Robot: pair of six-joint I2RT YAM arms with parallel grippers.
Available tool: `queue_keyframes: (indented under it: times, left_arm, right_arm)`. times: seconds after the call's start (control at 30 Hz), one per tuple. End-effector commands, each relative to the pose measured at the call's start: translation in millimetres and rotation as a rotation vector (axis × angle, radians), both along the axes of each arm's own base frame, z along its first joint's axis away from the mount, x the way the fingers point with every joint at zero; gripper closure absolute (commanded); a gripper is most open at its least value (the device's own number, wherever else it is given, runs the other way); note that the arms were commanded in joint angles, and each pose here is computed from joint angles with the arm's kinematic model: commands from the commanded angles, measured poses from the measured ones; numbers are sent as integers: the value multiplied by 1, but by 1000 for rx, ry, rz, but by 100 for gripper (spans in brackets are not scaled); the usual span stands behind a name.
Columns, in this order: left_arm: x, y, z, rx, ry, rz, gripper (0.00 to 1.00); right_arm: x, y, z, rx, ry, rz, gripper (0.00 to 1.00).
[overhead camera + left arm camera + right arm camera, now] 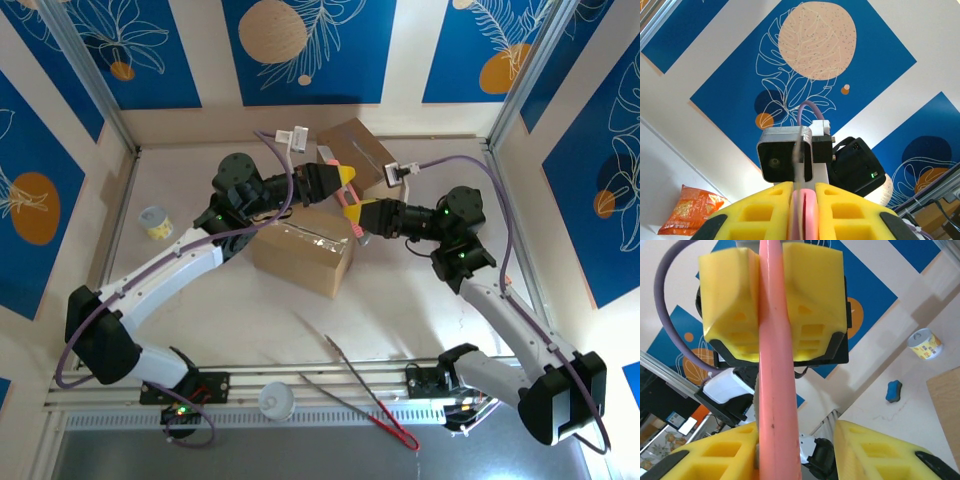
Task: Unpack the express box
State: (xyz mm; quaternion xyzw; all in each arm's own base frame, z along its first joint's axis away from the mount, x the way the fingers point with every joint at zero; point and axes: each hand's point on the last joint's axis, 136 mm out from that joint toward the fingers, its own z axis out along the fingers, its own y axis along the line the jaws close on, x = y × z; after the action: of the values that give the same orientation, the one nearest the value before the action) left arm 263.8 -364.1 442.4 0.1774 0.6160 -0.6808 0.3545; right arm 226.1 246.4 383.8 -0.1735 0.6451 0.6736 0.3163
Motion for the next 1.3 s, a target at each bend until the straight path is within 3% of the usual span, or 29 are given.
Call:
queue_keyframes:
  times: [0.0, 0.4, 0.5, 0.57, 0.63, 0.67, 0.73, 0.83, 1.0, 1.27]
  left_arm:
    - [-15, 2, 31, -75, -63, -44, 100]
    - [-12, 1, 24, -66, -54, -35, 100]
    - [-11, 2, 22, -64, -53, -33, 100]
    - [-11, 1, 20, -63, -52, -31, 100]
    - [-11, 2, 19, -60, -52, -27, 100]
    - [-11, 2, 18, -59, -53, -26, 93]
    - [-10, 5, 17, -58, -59, -16, 68]
    - [-8, 15, 15, -35, -61, 9, 52]
    - [15, 56, -18, 165, 57, 190, 55]
    - [48, 170, -113, 598, 316, 627, 61]
  right_arm:
    - [11, 4, -9, 14, 51, -36, 62]
    - [10, 6, -10, 24, 62, -59, 78]
    - [11, 4, -11, 33, 67, -81, 87]
    - [13, 1, -12, 40, 75, -107, 100]
    - [15, -2, -13, 44, 86, -136, 100]
    - [16, -4, -14, 44, 89, -155, 100]
    - [18, -9, -17, 37, 102, -195, 100]
    - [19, -22, -24, 0, 134, -282, 100]
    - [14, -54, -56, -89, 260, -397, 100]
    - [-18, -87, -115, -149, 404, -455, 100]
